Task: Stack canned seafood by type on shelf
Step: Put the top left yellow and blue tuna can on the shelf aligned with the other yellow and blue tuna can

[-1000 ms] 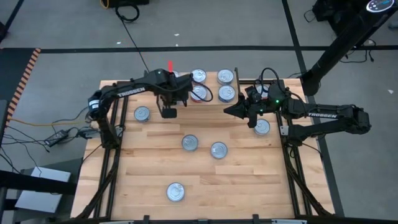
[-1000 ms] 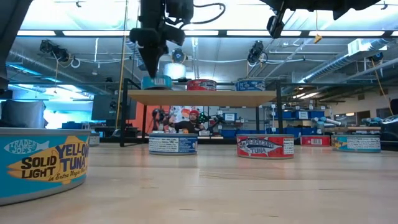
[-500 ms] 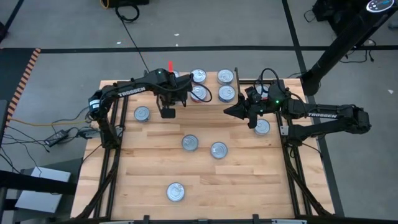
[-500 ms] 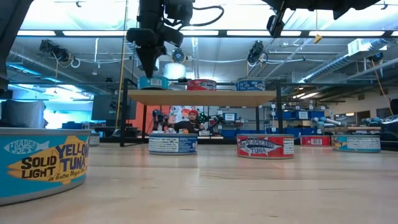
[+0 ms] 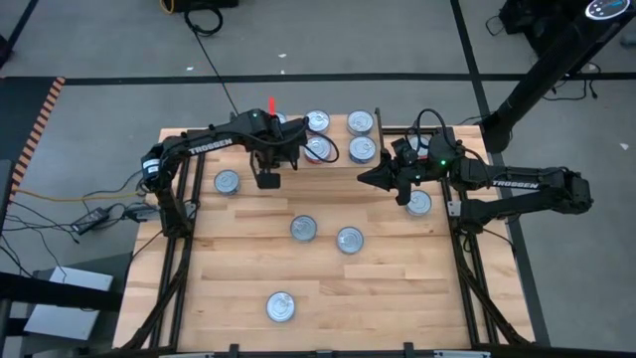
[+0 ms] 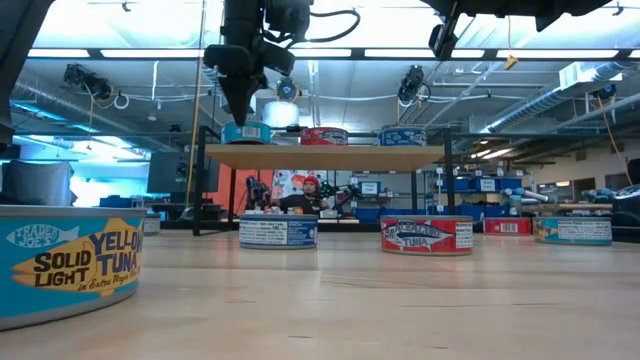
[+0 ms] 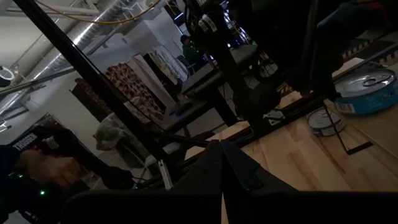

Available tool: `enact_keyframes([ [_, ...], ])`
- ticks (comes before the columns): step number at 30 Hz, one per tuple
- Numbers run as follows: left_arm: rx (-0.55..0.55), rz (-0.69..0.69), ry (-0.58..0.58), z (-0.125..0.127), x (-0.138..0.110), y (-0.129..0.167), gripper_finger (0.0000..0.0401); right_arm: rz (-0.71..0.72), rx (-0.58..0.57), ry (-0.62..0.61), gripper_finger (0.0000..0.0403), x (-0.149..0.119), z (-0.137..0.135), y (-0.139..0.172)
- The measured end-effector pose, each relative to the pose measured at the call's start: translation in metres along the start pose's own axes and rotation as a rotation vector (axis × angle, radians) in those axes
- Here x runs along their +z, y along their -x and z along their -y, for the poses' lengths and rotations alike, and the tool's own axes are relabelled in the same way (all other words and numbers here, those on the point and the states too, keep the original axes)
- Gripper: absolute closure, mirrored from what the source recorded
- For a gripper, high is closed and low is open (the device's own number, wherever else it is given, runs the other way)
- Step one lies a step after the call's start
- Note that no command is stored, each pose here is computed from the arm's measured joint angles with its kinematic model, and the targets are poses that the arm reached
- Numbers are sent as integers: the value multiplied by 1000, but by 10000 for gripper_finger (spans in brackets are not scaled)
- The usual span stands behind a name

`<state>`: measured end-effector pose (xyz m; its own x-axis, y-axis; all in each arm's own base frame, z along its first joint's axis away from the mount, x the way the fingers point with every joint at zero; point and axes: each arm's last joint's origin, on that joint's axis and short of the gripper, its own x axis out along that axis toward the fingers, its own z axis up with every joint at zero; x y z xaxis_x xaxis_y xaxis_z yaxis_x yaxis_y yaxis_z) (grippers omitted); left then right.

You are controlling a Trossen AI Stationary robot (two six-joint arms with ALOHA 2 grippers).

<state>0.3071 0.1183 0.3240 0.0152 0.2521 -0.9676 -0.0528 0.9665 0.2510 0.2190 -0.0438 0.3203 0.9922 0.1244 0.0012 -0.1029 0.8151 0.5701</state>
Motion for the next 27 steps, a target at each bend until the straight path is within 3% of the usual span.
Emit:
enact_keyframes([
  [14, -4, -6, -3, 0, -1, 0, 392, 6, -8, -14, 398, 0, 0, 0],
  [27, -1, -1, -2, -1, -2, 7, 306, 7, -10, 19, 398, 0, 0, 0],
])
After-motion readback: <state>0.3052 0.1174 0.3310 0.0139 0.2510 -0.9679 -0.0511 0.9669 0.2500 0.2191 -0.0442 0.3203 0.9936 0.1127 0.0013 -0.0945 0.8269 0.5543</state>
